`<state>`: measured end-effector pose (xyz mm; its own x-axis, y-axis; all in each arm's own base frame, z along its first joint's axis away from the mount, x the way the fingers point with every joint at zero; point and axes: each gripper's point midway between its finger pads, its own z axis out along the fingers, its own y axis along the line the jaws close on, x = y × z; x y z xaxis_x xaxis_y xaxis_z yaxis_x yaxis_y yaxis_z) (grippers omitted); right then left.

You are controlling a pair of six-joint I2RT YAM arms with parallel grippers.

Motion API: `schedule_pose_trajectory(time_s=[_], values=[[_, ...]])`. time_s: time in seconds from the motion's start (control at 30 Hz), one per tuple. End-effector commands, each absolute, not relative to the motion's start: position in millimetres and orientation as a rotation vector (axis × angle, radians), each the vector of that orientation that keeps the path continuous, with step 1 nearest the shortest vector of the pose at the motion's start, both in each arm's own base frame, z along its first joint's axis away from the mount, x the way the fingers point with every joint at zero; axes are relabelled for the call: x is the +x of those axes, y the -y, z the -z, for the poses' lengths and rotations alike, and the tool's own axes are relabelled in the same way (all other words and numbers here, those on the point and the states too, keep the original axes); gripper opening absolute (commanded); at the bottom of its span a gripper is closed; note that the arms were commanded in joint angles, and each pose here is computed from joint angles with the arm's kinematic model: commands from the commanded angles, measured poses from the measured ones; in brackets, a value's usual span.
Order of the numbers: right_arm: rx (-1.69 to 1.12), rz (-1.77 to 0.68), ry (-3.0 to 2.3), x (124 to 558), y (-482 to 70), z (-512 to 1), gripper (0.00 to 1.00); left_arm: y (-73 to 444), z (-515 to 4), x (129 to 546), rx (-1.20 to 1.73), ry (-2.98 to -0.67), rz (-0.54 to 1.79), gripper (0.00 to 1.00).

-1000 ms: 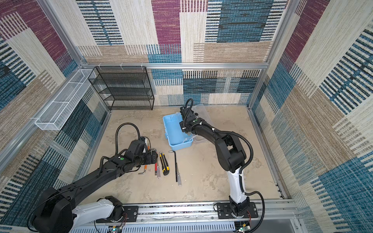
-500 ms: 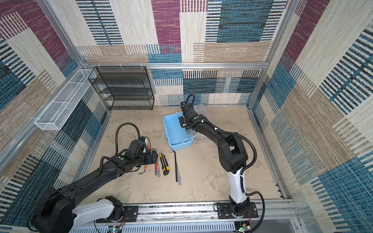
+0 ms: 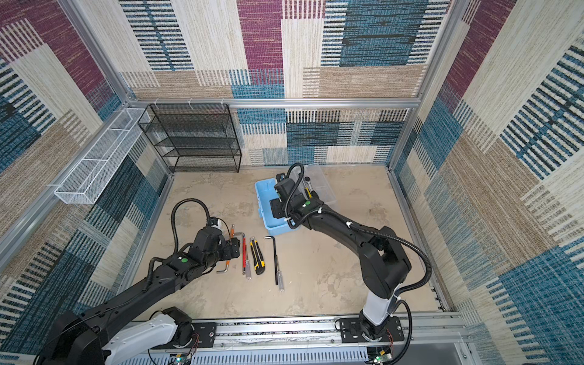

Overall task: Pack the tool kit
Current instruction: 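Move the right gripper back down over the yellow utility knife, then close the right gripper on the yellow utility knife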

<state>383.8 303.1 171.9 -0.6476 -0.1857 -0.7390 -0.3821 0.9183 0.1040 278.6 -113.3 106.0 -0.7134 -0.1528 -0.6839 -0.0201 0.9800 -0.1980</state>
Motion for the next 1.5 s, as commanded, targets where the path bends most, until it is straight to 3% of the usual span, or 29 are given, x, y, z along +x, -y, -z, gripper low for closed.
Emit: schedule_pose_trajectory(time_s=[0.0, 0.37, 0.97, 1.23, 1.47], values=[[-0.334, -0.407, -2.283, 357, -329, -165, 0.69, 102, -112, 285, -0.18, -2.305, 0.165, 0.96], [-0.505, -0.42, -2.486, 268, -386, -76, 0.68, 95, -109, 283, -0.207, -2.319, 0.122, 0.98], [-0.608, -0.274, -2.605, 255, -390, -19, 0.63, 101, -107, 280, -0.132, -2.336, 0.142, 0.99], [-0.631, -0.171, -2.638, 251, -371, -3, 0.47, 104, -107, 280, -0.1, -2.334, 0.152, 0.99], [-0.589, -0.262, -2.639, 255, -368, -8, 0.32, 104, -106, 279, -0.101, -2.332, 0.159, 0.99]])
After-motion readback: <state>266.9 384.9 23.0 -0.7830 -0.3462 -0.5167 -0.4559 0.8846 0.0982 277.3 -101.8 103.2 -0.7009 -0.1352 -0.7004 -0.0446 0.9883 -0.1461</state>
